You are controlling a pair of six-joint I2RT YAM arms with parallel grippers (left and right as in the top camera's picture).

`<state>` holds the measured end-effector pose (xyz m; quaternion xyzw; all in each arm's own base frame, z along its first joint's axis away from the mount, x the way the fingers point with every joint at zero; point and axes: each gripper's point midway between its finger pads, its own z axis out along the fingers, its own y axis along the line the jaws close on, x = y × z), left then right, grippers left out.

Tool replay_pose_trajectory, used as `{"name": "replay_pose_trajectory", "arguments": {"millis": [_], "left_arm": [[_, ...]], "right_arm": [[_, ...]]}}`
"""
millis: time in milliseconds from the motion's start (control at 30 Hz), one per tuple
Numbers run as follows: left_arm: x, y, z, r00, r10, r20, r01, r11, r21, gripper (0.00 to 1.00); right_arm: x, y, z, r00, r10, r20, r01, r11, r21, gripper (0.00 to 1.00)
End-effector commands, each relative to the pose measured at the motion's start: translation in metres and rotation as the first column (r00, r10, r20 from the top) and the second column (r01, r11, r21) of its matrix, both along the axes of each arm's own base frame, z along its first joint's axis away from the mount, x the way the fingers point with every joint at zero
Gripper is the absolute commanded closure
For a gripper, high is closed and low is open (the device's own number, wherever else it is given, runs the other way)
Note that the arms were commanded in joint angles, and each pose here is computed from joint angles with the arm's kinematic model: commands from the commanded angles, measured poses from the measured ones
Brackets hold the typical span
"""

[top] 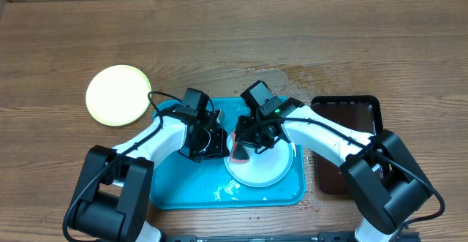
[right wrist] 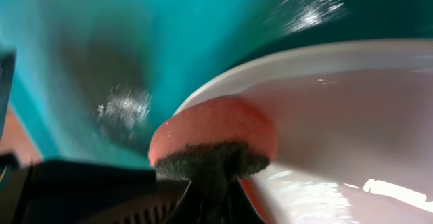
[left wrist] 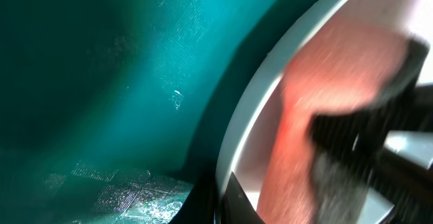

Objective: Clean dirty plates on tray and stack at the side
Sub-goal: 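Scrub the red sauce on the white plate with the sponge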

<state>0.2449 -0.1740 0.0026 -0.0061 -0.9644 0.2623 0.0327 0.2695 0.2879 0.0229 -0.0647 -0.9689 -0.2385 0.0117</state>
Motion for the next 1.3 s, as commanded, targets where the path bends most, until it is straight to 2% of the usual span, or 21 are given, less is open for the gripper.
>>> {"name": "replay_pose_trajectory", "arguments": {"millis": [0,133,367,467,700,800,933,1067,1200,1267], "left_arm": [[-0.003,-0.002,-0.002,0.999,0.017,-0.033,-0.018,1.000,-0.012,0.96],[-0.003,-0.002,-0.002,0.999,0.024,-0.036,-0.025,1.000,-0.011,0.96],[0.000,-0.002,-0.002,0.999,0.035,-0.027,-0.035,0.999,-0.012,0.96],[0.002,-0.003,-0.001,0.999,0.041,-0.024,-0.042,0.999,-0.014,0.96],[0.006,-0.004,-0.001,0.998,0.063,-0.021,-0.064,0.998,-0.019,0.96],[0.008,-0.005,0.000,0.997,0.072,-0.015,-0.072,0.997,-0.024,0.96],[0.012,-0.006,0.000,0.996,0.088,-0.009,-0.088,0.996,-0.030,0.96],[0.015,-0.008,0.001,0.994,0.106,-0.009,-0.106,0.994,-0.036,0.96],[0.014,-0.008,0.001,0.994,0.106,-0.010,-0.106,0.994,-0.036,0.96],[0.014,-0.008,0.001,0.994,0.109,-0.011,-0.110,0.993,-0.036,0.96]], "right_arm": [[0.029,-0.029,-0.005,0.989,-0.140,0.049,0.144,0.985,-0.091,0.96],[0.028,-0.066,-0.014,0.984,-0.175,0.025,0.176,0.963,-0.204,0.96],[0.004,-0.116,-0.021,0.995,-0.087,-0.048,0.061,0.921,-0.385,0.96],[-0.006,-0.122,-0.021,0.997,-0.026,-0.077,-0.008,0.910,-0.415,0.96],[-0.028,-0.118,-0.019,0.966,0.213,-0.149,-0.255,0.892,-0.373,0.96],[-0.042,-0.099,-0.014,0.914,0.373,-0.158,-0.403,0.879,-0.256,0.96],[-0.058,-0.064,-0.002,0.831,0.546,-0.103,-0.554,0.828,-0.079,0.96],[-0.055,-0.049,0.003,0.824,0.564,-0.062,-0.567,0.821,-0.069,0.96],[-0.036,-0.063,-0.004,0.897,0.436,-0.071,-0.441,0.871,-0.218,0.96],[-0.032,-0.064,-0.005,0.910,0.409,-0.065,-0.413,0.880,-0.234,0.96]]}}
